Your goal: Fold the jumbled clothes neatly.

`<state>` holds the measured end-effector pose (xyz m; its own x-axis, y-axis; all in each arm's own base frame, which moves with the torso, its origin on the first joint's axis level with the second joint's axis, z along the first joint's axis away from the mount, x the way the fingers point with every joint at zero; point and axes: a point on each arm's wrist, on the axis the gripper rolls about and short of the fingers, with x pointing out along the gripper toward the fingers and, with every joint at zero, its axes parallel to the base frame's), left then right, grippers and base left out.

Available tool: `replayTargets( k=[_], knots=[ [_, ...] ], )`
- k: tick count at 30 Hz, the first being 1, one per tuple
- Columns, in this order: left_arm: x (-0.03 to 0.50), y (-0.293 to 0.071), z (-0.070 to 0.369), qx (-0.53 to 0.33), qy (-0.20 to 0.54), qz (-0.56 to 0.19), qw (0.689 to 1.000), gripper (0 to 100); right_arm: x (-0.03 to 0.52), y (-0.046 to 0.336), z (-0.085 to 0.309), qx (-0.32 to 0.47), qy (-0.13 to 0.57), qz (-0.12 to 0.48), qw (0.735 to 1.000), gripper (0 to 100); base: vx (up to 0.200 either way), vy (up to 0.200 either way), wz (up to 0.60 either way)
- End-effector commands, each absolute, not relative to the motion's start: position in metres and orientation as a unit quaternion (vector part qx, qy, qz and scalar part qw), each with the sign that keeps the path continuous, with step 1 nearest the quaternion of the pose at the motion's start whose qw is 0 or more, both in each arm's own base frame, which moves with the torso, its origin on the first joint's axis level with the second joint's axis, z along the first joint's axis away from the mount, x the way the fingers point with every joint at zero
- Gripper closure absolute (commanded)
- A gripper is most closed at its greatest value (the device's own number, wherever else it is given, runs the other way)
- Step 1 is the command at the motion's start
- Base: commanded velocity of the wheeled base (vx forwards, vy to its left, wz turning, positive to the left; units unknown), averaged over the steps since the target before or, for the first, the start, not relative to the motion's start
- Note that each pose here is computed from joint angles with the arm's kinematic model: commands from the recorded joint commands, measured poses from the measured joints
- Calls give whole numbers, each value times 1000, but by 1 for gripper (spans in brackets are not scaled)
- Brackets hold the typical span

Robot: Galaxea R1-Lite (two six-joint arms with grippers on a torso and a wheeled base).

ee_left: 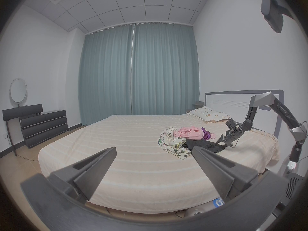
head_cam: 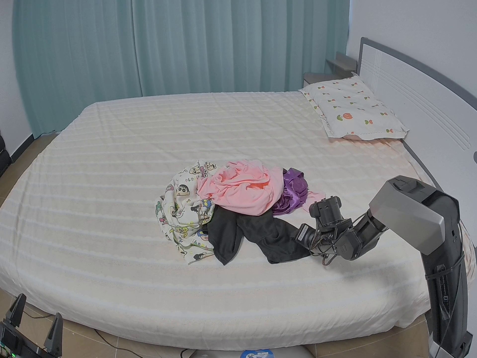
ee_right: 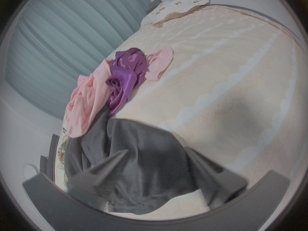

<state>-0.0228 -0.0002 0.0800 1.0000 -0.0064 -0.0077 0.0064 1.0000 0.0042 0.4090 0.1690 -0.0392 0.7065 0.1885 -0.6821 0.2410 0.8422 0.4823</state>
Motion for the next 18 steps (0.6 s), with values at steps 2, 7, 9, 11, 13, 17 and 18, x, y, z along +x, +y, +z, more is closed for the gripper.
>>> replayTargets(
  k=[2, 7, 9, 11, 13, 17, 18],
  knots=[
    [-23, 0, 75, 2, 5, -3, 1000, 0, 404, 177, -40, 273, 388, -4, 880, 100, 0, 0, 0],
    [-23, 0, 75, 4, 5, -4, 1000, 0, 398, 169, -26, 284, 370, -9, 884, 100, 0, 0, 0],
    [-22, 0, 76, 5, 8, -4, 1000, 0, 385, 152, 0, 302, 351, -5, 887, 100, 0, 0, 0],
    [-21, 0, 76, 2, 15, -5, 1000, 0, 370, 137, 15, 315, 340, 6, 886, 100, 0, 0, 0],
    [-21, 0, 76, 4, 14, -5, 1000, 0, 347, 125, 22, 326, 341, 25, 881, 100, 0, 0, 0],
    [-22, -1, 76, 11, 8, -12, 1000, 0, 317, 115, 24, 375, 320, 38, 869, 100, 0, 0, 0],
    [-22, -1, 76, 14, 7, -15, 1000, 0, 314, 114, 24, 388, 313, 40, 866, 100, 0, 0, 0]
  ],
)
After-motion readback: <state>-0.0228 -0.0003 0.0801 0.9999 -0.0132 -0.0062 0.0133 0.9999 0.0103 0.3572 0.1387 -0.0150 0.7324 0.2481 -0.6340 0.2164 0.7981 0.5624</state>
